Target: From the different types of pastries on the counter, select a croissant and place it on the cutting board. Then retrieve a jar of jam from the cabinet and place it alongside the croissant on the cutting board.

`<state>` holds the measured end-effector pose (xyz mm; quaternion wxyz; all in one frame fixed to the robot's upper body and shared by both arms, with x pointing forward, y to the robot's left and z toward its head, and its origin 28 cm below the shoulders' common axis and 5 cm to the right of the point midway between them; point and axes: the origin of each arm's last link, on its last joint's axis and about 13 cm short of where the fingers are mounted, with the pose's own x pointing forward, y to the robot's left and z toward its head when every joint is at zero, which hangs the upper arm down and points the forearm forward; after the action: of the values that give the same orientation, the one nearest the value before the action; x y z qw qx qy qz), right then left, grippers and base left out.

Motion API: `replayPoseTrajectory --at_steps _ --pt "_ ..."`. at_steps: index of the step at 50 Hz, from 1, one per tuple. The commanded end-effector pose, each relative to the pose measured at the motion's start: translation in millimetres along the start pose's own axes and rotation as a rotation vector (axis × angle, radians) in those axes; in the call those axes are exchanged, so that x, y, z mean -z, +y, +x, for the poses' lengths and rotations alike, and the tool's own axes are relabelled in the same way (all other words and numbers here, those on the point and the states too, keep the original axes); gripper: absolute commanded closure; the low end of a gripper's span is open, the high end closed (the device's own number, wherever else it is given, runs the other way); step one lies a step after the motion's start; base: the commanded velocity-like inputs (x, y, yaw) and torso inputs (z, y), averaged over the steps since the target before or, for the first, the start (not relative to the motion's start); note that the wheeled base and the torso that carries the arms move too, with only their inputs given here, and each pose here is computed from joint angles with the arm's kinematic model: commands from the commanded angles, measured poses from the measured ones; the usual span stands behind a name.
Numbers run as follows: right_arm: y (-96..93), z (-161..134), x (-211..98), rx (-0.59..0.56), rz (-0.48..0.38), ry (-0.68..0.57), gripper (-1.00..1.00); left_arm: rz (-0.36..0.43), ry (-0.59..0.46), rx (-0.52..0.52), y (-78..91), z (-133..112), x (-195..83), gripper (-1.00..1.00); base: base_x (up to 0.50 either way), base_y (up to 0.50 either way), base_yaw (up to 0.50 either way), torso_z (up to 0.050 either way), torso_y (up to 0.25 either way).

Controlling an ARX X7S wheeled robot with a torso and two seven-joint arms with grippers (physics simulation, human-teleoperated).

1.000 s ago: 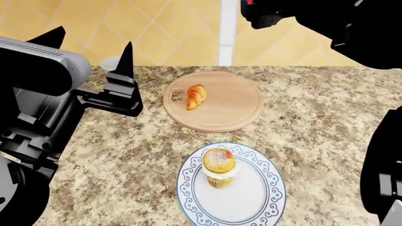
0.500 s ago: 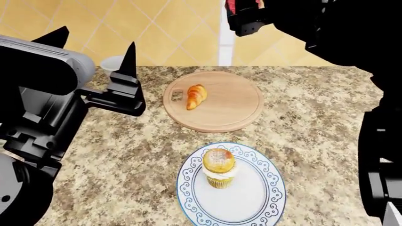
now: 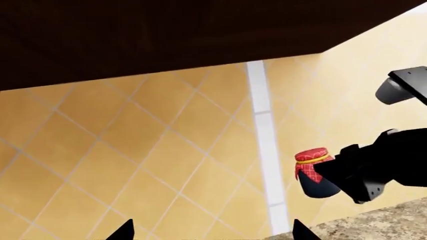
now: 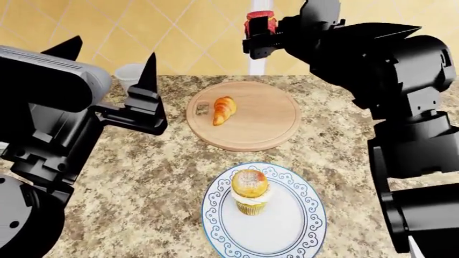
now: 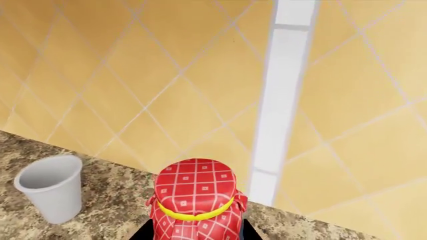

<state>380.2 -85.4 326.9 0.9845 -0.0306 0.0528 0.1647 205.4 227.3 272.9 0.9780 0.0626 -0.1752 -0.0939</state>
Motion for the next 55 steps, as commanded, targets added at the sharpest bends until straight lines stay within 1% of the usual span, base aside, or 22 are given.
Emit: replayPoseTrajectory --at_steps 1,6,15,24,36,45,55 --pt "0.5 15.7 21.4 0.019 0.009 0.035 1.0 -0.004 0.005 -0.004 1.7 -0.3 4.1 -1.0 0.0 0.0 0.0 0.0 0.0" --pt "-0.2 14.1 30.6 0.026 0.022 0.038 1.0 -0.004 0.006 -0.005 1.7 -0.8 3.4 -1.0 0.0 0.0 0.0 0.0 0.0" --pt "0.5 7.6 49.4 0.023 0.063 -0.018 1.0 -0.004 0.006 -0.003 0.3 -1.2 2.9 -1.0 0.0 0.0 0.0 0.0 0.001" --pt "3.1 6.5 63.6 0.005 0.088 -0.036 1.0 -0.005 0.009 -0.003 0.2 -1.6 4.7 -1.0 0.0 0.0 0.0 0.0 0.0" --pt "1.1 4.7 76.2 -0.005 0.082 0.024 1.0 -0.005 0.012 -0.005 0.8 -1.6 6.2 -1.0 0.0 0.0 0.0 0.0 0.0" --pt "-0.8 1.8 87.8 -0.004 0.094 0.025 1.0 0.017 0.012 0.003 -0.2 -2.6 7.7 -1.0 0.0 0.0 0.0 0.0 0.0" --pt "-2.9 -1.2 91.8 0.003 0.099 0.028 1.0 0.018 0.012 0.011 -0.1 -1.6 8.2 -1.0 0.0 0.0 0.0 0.0 -0.177"
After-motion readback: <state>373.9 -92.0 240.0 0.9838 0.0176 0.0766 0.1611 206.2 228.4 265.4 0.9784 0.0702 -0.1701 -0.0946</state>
